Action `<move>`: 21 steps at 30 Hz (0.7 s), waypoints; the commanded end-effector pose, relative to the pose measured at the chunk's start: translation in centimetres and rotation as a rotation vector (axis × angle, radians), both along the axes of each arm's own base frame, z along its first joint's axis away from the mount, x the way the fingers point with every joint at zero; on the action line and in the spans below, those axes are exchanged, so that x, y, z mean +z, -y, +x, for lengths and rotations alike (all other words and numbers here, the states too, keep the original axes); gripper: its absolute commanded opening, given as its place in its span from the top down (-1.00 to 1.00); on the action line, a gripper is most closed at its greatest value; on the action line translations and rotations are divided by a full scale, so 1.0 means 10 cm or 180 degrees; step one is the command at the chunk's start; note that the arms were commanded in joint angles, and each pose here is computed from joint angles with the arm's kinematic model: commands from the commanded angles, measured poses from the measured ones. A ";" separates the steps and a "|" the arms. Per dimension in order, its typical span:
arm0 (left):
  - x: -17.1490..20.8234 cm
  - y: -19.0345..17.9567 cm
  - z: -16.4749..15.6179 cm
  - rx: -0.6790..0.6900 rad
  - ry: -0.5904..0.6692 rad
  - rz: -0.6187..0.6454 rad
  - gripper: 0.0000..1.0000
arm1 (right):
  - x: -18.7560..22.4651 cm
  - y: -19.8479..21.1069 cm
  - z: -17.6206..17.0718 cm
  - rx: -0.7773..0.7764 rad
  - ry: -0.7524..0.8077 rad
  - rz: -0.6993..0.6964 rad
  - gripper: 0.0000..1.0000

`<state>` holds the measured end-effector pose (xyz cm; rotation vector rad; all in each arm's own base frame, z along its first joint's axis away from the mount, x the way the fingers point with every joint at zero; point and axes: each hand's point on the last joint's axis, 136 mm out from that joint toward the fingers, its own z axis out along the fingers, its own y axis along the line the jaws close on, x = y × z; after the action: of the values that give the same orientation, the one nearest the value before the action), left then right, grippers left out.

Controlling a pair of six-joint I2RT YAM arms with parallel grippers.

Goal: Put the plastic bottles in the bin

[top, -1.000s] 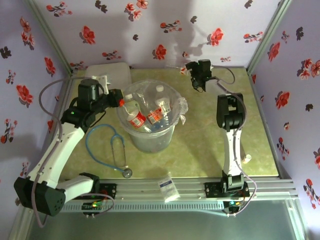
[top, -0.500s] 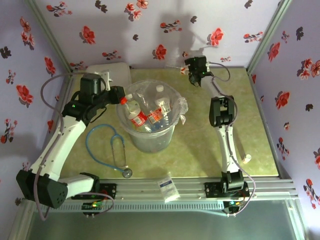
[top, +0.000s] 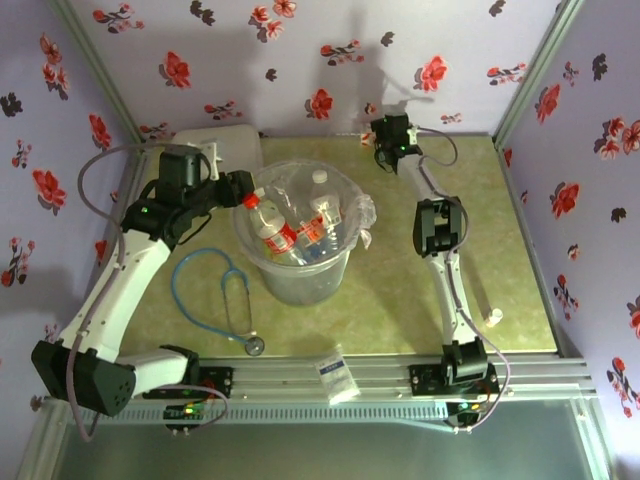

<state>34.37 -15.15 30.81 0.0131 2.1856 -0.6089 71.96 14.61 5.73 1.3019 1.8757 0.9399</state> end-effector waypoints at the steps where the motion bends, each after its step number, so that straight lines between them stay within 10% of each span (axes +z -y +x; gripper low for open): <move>1: 0.09 -0.01 0.00 0.0035 0.0027 -0.0015 -0.07 | -0.68 0.07 -0.20 0.0013 -0.0430 -0.0090 -0.23; 21: 0.11 -0.01 0.05 0.0052 0.0079 0.0026 -0.17 | 0.69 1.15 -1.40 0.0067 0.0177 -0.0809 0.02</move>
<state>34.50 -14.85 30.53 0.0006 2.1976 -0.5857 58.89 2.65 7.69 1.2565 1.9423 0.7103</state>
